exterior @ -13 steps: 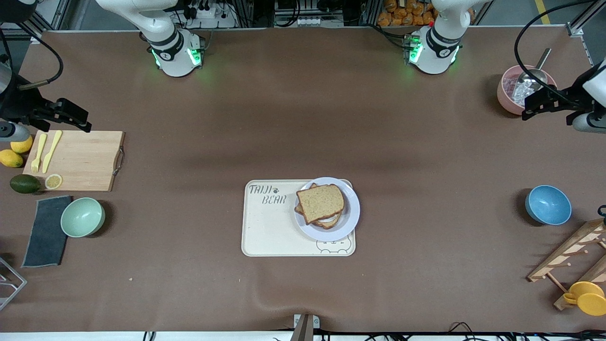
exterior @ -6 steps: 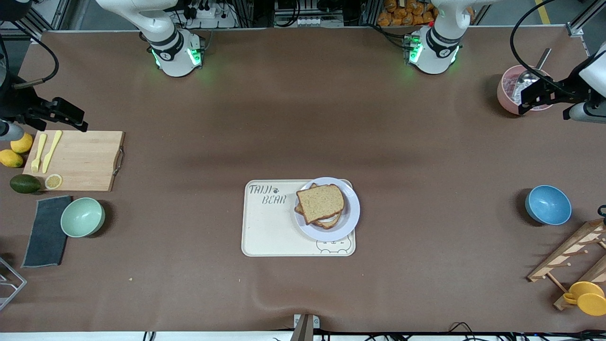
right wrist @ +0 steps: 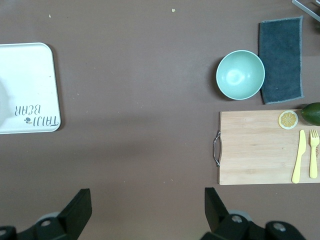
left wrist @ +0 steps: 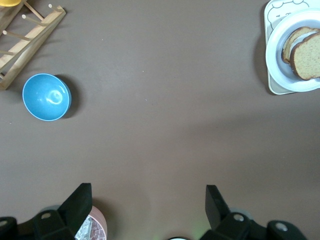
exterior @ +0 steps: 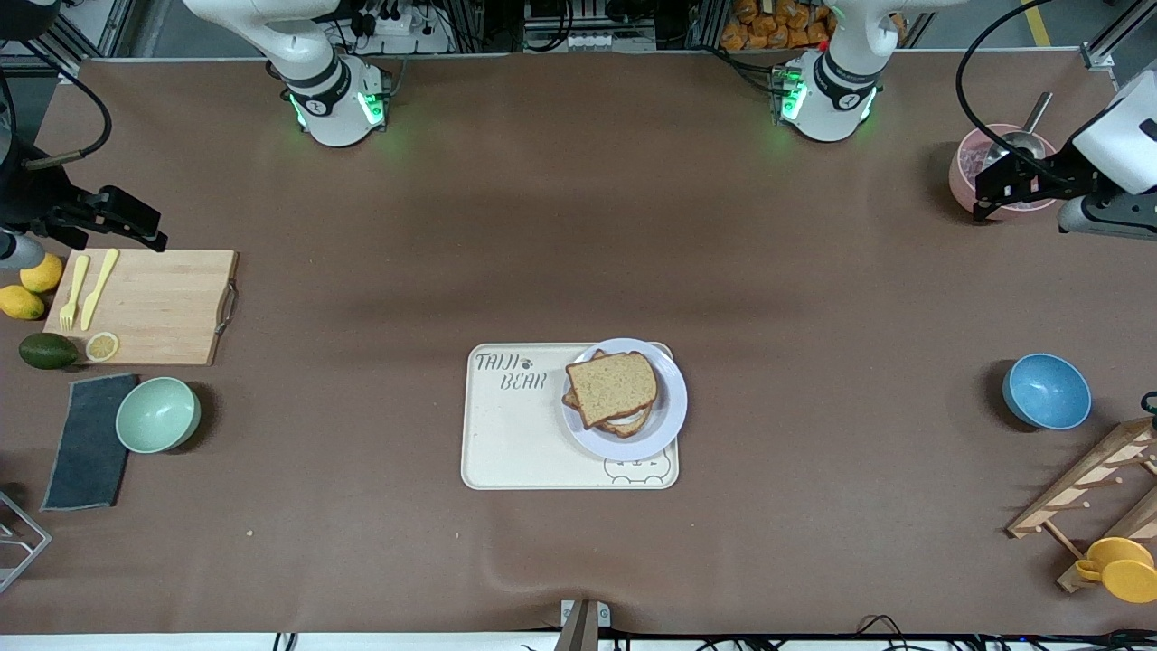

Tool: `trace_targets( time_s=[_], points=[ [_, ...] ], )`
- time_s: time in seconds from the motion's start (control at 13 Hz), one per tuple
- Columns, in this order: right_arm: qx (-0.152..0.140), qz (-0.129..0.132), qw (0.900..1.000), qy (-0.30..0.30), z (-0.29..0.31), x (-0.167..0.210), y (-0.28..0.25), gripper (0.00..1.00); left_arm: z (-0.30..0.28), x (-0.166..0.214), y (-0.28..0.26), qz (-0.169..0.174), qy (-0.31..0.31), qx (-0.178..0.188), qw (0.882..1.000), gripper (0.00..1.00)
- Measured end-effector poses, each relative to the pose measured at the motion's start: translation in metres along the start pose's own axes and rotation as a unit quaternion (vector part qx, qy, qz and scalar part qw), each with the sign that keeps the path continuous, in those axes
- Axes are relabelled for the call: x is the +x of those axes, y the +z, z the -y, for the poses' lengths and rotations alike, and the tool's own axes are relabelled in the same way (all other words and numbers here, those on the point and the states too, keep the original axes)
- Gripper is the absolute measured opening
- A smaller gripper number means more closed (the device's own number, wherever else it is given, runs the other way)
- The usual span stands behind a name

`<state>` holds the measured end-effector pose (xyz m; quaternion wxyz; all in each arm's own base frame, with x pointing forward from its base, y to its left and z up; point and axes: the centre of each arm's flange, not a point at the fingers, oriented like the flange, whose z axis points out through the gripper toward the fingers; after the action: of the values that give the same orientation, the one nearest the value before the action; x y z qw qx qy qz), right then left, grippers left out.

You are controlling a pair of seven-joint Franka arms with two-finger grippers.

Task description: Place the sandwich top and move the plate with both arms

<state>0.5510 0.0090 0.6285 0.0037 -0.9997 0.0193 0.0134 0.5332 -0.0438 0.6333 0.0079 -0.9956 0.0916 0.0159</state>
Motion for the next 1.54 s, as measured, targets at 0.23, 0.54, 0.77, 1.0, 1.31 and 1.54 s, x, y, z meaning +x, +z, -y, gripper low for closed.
trace_targets(
  time_s=[0.23,0.54,0.77,1.0,1.31,1.54],
  points=[
    [0.0,0.0,1.0,0.0,0.0,0.0,0.0,1.0,-0.001,0.0,0.001,0.001,-0.003,0.002,1.0,1.0],
    [0.0,0.0,1.0,0.0,0.0,0.0,0.0,1.0,-0.014,0.001,0.002,0.001,-0.051,0.005,0.999,1.0],
    [0.0,-0.001,1.0,-0.001,0.001,0.0,0.0,1.0,-0.023,0.005,0.005,-0.006,-0.067,0.012,0.998,1.0],
    [0.0,-0.001,1.0,-0.001,0.001,0.0,0.0,1.0,-0.004,0.004,0.005,-0.007,-0.085,0.012,0.996,1.0],
    [0.0,-0.001,1.0,-0.001,0.001,0.0,0.0,1.0,0.016,0.0,0.002,-0.01,-0.105,0.008,0.994,1.0],
    [0.0,-0.001,1.0,-0.002,0.002,0.0,0.0,1.0,0.017,0.0,0.002,-0.01,-0.107,0.003,0.994,1.0]
  ],
)
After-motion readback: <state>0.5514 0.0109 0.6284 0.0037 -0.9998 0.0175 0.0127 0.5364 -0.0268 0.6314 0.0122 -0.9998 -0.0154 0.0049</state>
